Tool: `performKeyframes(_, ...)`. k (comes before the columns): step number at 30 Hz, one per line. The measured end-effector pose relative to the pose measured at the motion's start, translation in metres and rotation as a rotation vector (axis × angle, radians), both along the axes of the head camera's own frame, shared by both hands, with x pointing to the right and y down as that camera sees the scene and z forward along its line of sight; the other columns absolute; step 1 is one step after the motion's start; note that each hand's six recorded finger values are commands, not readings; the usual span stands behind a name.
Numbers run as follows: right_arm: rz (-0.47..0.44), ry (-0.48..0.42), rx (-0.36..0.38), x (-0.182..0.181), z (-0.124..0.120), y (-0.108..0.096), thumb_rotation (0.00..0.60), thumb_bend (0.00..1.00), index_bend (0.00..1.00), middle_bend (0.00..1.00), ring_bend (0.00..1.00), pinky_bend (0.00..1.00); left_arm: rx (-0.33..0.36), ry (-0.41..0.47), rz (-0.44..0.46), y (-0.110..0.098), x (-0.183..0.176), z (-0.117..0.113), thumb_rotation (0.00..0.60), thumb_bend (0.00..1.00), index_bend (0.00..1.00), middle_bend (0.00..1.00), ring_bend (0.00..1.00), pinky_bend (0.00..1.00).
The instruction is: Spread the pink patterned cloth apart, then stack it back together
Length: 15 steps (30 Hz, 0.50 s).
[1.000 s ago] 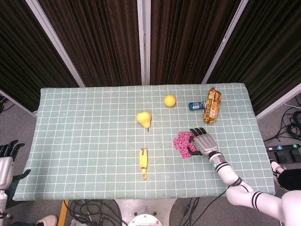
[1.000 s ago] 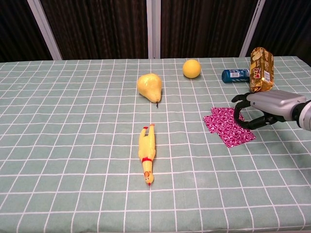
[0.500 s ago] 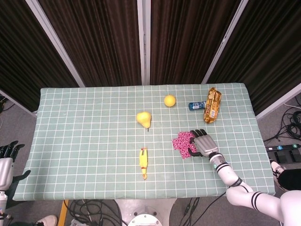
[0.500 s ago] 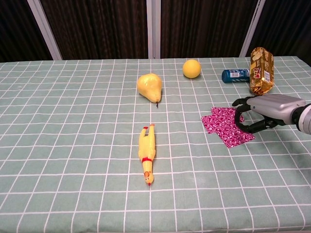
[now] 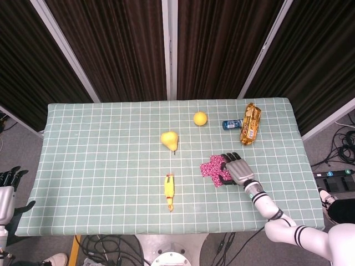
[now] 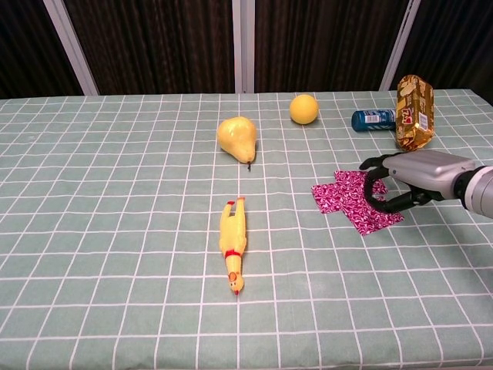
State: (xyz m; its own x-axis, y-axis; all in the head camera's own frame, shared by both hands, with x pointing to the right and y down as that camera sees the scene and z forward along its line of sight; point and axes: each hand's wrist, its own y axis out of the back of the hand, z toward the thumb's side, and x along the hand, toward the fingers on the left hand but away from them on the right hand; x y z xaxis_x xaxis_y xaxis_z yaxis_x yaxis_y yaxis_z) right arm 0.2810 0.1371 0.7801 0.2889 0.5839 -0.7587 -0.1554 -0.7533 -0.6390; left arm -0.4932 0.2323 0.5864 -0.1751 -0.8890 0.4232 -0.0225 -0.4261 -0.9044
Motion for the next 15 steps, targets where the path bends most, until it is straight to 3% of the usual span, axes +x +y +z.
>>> performKeyframes(15, -0.047, -0.046, 0.005, -0.034, 0.0, 0.0, 0.191, 0.42, 0.35, 0.05, 0.0, 0.0, 0.001, 0.002, -0.013, 0.003, -0.005, 0.0, 0.6, 0.03, 0.26, 0.23, 0.17, 0.14)
